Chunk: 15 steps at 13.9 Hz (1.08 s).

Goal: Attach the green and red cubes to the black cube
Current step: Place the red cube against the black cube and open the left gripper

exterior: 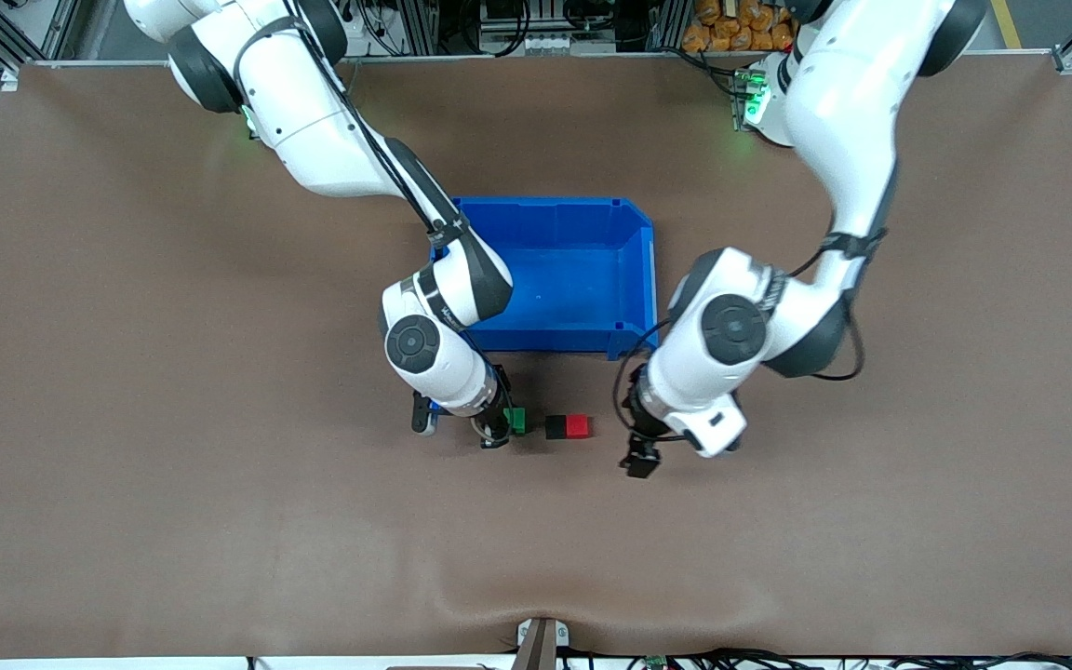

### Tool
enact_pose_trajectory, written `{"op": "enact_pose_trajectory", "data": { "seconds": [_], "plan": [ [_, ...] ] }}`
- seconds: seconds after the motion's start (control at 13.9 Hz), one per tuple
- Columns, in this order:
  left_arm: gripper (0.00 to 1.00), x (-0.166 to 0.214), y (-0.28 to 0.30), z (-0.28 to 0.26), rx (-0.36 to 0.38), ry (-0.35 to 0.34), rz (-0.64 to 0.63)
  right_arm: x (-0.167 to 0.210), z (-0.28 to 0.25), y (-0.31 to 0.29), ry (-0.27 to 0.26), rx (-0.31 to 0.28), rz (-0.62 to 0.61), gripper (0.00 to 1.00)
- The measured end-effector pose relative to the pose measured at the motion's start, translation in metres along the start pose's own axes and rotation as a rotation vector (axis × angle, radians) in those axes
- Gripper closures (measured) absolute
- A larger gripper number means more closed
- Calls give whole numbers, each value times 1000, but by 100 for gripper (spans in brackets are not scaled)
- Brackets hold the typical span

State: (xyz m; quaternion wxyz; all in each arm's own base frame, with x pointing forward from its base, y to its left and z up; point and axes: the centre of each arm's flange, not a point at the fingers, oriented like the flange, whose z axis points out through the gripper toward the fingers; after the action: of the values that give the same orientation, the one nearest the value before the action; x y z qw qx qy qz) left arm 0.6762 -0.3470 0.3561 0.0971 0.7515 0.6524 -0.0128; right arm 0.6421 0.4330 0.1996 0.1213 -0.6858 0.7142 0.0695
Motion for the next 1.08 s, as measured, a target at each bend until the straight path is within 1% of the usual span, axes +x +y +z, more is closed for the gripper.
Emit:
{"op": "enact_pose_trajectory", "data": {
  "seconds": [0.36,0.57,0.79,0.86,0.93,1.0,1.08],
  "plan": [
    [0,36,-1,-67,2,24,179,-12,12,3,-6,4,15,60],
    [0,72,-10,-95,3,43,300,-14,13,3,-10,10,23,60],
    [0,87,-28,-117,10,58,417,-19,15,6,-21,13,20,60],
    [0,91,-34,-123,13,62,450,-20,15,7,-22,13,20,53],
    [0,96,-39,-128,16,66,480,-20,15,7,-22,13,20,44],
    [0,102,-44,-134,17,71,507,-20,16,7,-22,13,20,33],
    [0,108,-48,-140,16,75,531,-19,16,7,-21,13,20,25]
  ]
}}
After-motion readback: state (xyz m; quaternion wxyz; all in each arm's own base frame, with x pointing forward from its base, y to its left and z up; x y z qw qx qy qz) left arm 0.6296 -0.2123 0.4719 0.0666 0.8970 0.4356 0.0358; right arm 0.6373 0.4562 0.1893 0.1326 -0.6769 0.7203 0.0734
